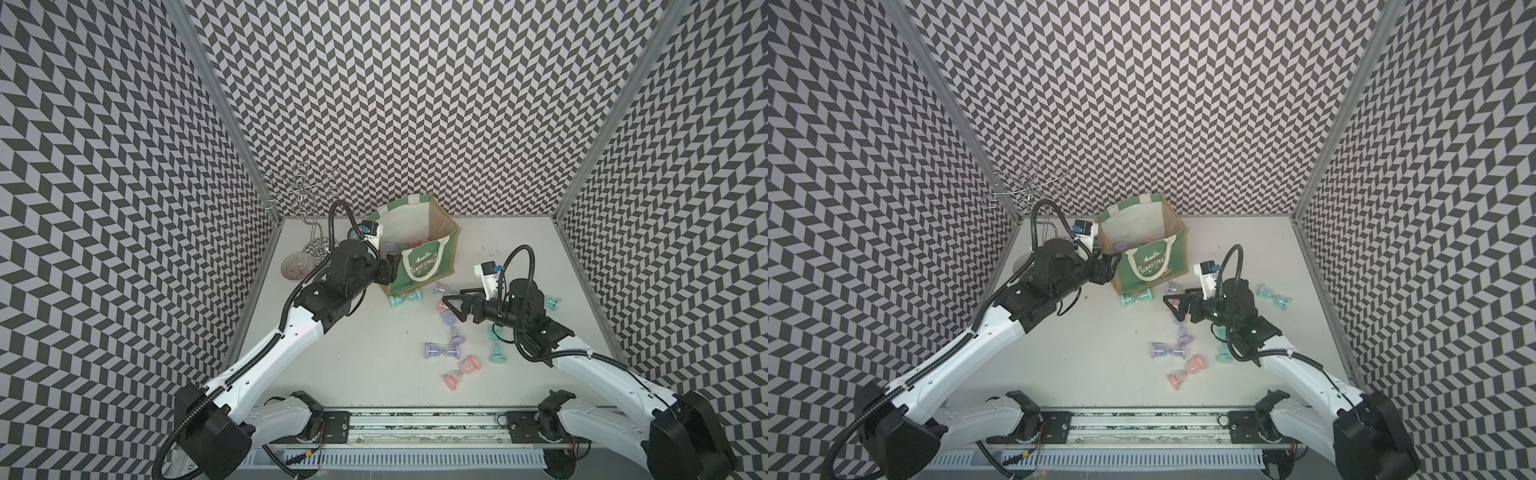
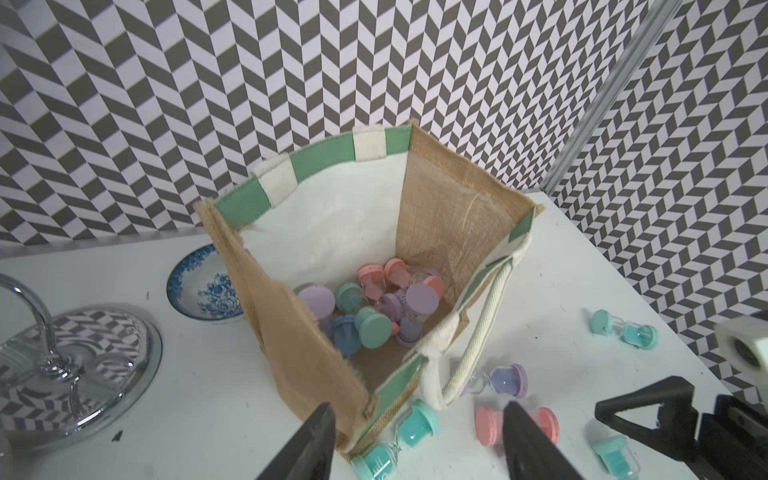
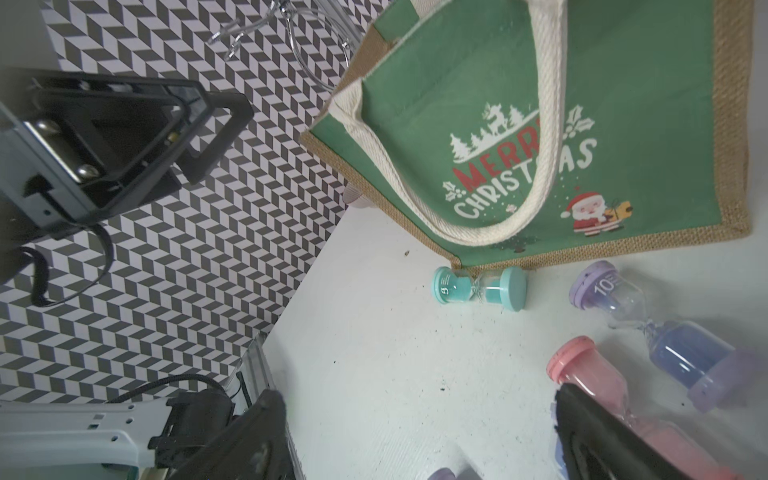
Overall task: Put the hourglass into the canvas bag
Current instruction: Pick up the hourglass from the center of the board.
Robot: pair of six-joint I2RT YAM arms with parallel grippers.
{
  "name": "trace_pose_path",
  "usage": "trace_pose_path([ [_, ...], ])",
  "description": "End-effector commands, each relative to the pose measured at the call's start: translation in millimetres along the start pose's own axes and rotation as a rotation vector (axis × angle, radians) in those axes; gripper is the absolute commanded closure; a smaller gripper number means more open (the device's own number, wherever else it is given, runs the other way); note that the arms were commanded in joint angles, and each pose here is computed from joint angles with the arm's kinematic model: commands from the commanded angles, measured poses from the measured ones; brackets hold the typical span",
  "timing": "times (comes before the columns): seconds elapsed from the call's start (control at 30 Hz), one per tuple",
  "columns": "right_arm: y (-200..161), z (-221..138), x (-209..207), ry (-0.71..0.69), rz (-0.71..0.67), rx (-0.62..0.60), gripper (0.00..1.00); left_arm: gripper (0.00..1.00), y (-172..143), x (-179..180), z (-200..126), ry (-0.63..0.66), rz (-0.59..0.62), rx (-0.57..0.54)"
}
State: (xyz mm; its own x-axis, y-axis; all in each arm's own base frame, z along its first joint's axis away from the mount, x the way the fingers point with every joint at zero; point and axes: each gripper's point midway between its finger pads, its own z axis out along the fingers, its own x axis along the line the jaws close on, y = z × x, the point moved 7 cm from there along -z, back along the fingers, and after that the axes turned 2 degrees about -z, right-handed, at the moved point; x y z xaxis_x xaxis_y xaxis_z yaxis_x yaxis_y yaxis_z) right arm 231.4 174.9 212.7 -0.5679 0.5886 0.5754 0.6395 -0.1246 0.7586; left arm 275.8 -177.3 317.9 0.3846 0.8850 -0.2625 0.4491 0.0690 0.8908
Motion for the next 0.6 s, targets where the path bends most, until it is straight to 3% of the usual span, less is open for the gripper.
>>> trace_pose_path([
  [0.0,-7.4,0.7,1.3,0.033,-0.018,-0.001,0.01,0.36,-16.1,3.6,-0.2,0.025,-0.071,0.002],
  [0.27,-21.0,7.5,-3.7,0.046,-0.012,0.015,0.01,0.37,-76.1,17.3,16.5,0.04,-0.131,0.102],
  [0.57,-22.6,11.5,-6.3,0.046,-0.009,0.016,0.01,0.37,-119.1,29.0,51.2,0.082,-0.166,0.157],
])
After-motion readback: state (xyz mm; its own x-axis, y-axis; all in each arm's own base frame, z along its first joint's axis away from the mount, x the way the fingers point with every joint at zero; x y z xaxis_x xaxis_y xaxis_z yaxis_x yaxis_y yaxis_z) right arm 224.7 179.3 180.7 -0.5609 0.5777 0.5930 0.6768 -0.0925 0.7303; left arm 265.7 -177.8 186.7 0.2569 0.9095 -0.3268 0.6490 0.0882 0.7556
